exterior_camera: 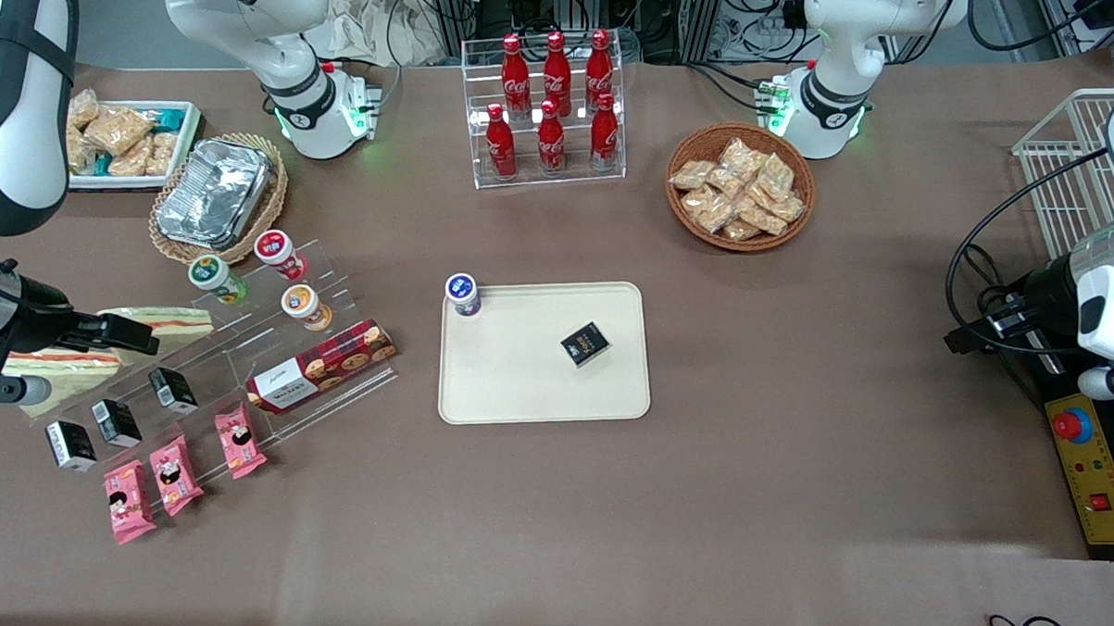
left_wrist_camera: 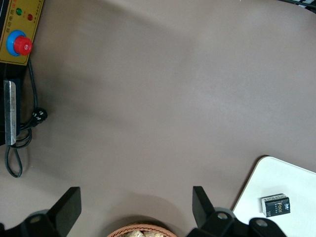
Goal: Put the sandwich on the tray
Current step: 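Move the right gripper down to the wrapped sandwich in the acrylic rack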
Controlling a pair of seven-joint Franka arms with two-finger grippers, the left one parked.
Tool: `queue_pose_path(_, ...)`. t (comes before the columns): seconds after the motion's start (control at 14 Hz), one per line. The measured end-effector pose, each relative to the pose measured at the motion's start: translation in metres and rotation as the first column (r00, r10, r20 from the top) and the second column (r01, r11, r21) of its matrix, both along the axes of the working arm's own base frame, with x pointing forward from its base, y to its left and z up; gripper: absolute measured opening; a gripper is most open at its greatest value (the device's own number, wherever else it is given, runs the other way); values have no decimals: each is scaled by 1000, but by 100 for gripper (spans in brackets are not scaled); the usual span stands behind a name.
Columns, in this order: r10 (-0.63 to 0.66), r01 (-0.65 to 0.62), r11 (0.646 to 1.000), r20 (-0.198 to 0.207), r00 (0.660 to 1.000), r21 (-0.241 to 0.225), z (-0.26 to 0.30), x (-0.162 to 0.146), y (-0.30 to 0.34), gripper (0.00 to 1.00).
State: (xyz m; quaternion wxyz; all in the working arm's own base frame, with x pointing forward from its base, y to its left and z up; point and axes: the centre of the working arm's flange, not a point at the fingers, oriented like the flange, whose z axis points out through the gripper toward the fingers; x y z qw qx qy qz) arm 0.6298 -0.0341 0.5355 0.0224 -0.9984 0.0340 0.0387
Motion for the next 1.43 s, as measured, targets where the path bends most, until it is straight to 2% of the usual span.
queue_pose_path(0.71, -18, 18, 1000, 5, 1000, -2, 7, -4, -11, 98)
queue_pose_path(0.93, -28, 28, 1000, -14, 1000, -12, 11, -10, -19, 98)
queue_pose_path(1.0, -33, 33, 999, -17, 999, -28, 12, -11, -25, 98)
queue_pose_path(1.21, -58, 55, 991, -20, 998, -122, 17, -15, -44, 97)
queue_pose_path(1.29, -84, 80, 987, -19, 996, -141, 18, -17, -53, 97)
queue_pose_path(1.43, -149, 145, 978, -14, 989, -150, 19, -21, -74, 97)
